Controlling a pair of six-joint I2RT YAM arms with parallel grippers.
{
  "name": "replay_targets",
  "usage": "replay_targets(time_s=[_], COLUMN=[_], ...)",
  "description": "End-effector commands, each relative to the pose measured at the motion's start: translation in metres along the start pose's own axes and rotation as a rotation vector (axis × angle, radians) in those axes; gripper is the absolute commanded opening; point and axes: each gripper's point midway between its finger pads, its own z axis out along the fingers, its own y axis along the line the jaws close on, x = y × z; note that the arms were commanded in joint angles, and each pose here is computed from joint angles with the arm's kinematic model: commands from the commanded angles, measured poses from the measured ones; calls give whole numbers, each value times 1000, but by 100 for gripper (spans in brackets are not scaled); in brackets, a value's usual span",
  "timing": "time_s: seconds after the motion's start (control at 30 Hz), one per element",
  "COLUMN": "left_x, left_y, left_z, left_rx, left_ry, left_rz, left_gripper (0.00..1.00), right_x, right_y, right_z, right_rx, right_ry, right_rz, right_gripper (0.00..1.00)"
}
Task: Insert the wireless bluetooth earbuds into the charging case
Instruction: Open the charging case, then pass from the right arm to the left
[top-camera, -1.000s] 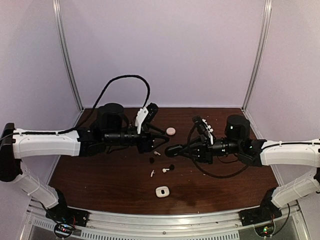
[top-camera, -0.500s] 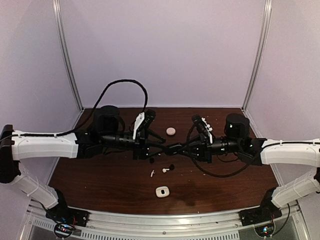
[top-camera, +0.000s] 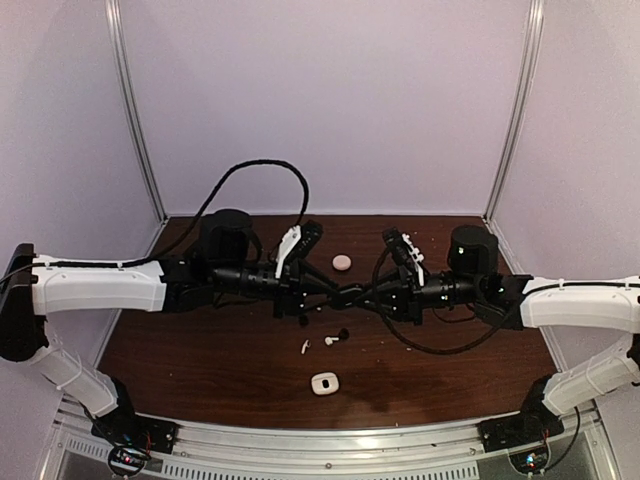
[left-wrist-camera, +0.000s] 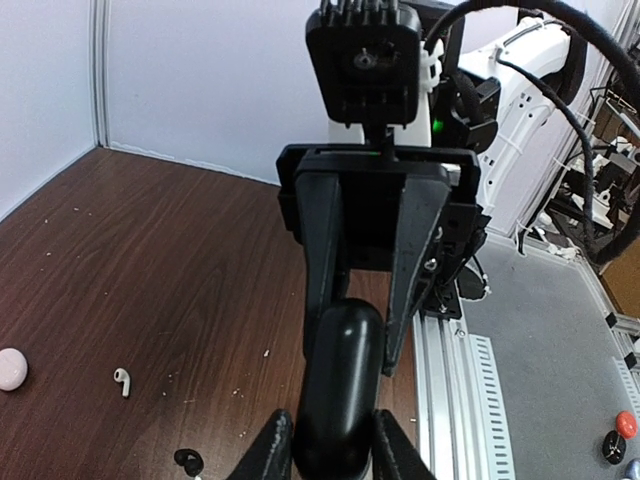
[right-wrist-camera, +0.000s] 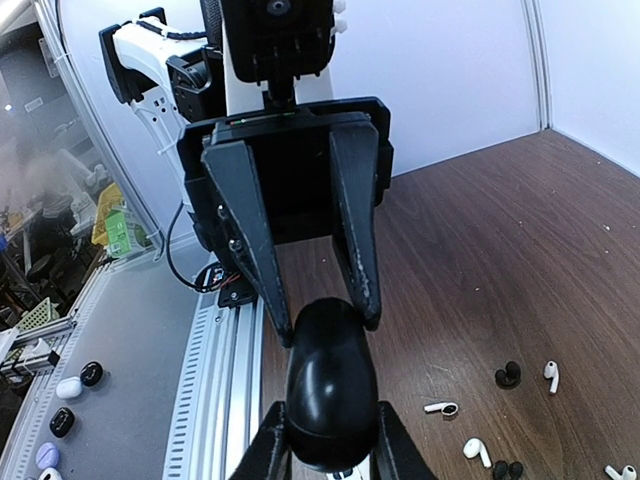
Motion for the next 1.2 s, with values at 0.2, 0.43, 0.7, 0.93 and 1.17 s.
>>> replay_targets(time_s=[0.2,0.43,0.7,0.93,1.17], left_x=[-14,-14,-35,-32,-36], left_y=[35,37,17,6,-16], left_z=[-8,-10,-39,-44,-35], left_rx=[-103,-121,-121,-79,61], left_ry=[-60,-59,-180,-187,-228], left_rz=[-81,-81,19,59,77], left_gripper=[23,26,50,55,50], right_x=[-10,-9,-15,-39,-58], right_y=[27,27,14,15,19], right_z=[3,1,-7,-20,-31], right_rx=[-88,-83,-3,-5,-8], right_ry=[-2,-8,-67,-187,-282], right_rz=[-81,-85,-62,-48,-59], right_gripper=[0,0,0,0,0])
